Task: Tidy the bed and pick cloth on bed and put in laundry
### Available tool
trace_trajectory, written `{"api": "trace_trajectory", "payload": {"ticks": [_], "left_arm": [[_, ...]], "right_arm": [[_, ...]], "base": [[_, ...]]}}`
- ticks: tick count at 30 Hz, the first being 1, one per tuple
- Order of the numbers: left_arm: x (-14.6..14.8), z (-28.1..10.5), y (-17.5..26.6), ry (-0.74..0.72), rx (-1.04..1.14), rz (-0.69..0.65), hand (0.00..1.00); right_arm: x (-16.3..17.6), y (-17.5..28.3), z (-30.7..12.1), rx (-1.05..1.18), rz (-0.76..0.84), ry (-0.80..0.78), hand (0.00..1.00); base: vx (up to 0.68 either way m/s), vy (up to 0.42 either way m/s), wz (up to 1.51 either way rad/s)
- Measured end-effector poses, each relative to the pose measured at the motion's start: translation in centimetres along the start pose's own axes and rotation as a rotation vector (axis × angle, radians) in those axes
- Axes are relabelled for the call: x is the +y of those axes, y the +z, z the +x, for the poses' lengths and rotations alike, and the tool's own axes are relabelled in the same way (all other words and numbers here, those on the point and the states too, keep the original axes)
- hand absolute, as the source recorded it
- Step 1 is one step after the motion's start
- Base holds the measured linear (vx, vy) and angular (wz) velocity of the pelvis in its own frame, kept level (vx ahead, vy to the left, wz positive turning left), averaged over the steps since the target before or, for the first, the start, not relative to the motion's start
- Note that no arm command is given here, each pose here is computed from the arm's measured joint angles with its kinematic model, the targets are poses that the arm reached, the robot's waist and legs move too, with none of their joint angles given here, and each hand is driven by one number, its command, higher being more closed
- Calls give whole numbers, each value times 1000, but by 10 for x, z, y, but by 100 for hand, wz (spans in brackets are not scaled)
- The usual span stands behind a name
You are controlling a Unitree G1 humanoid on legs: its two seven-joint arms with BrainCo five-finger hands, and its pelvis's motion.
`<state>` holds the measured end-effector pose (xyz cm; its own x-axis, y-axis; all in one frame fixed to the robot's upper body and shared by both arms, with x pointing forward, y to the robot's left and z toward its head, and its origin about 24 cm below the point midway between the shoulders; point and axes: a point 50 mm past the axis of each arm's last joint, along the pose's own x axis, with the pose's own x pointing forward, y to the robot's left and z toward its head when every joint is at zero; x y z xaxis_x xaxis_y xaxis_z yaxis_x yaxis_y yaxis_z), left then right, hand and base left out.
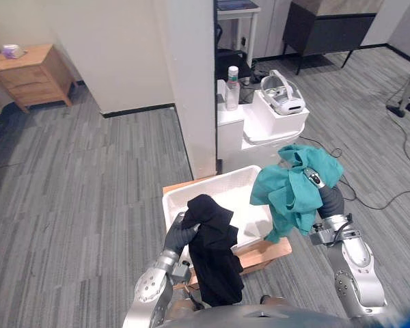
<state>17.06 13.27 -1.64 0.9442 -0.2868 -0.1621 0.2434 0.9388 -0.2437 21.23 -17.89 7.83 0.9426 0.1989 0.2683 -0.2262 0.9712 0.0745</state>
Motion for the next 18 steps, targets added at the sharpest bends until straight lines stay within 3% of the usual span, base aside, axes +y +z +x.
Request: {"api": "trace_trajectory", "payload": {"ticks": [9, 18], "left_arm": [[-20, -2, -18, -75, 110, -60, 100], [-14, -3, -28, 3, 146, -97, 100]], "right_arm": [[41, 18, 45, -61, 9, 253, 100], [90, 9, 75, 56, 31, 453, 100]], "base": [[-1, -13, 26], [-68, -4, 18]]}}
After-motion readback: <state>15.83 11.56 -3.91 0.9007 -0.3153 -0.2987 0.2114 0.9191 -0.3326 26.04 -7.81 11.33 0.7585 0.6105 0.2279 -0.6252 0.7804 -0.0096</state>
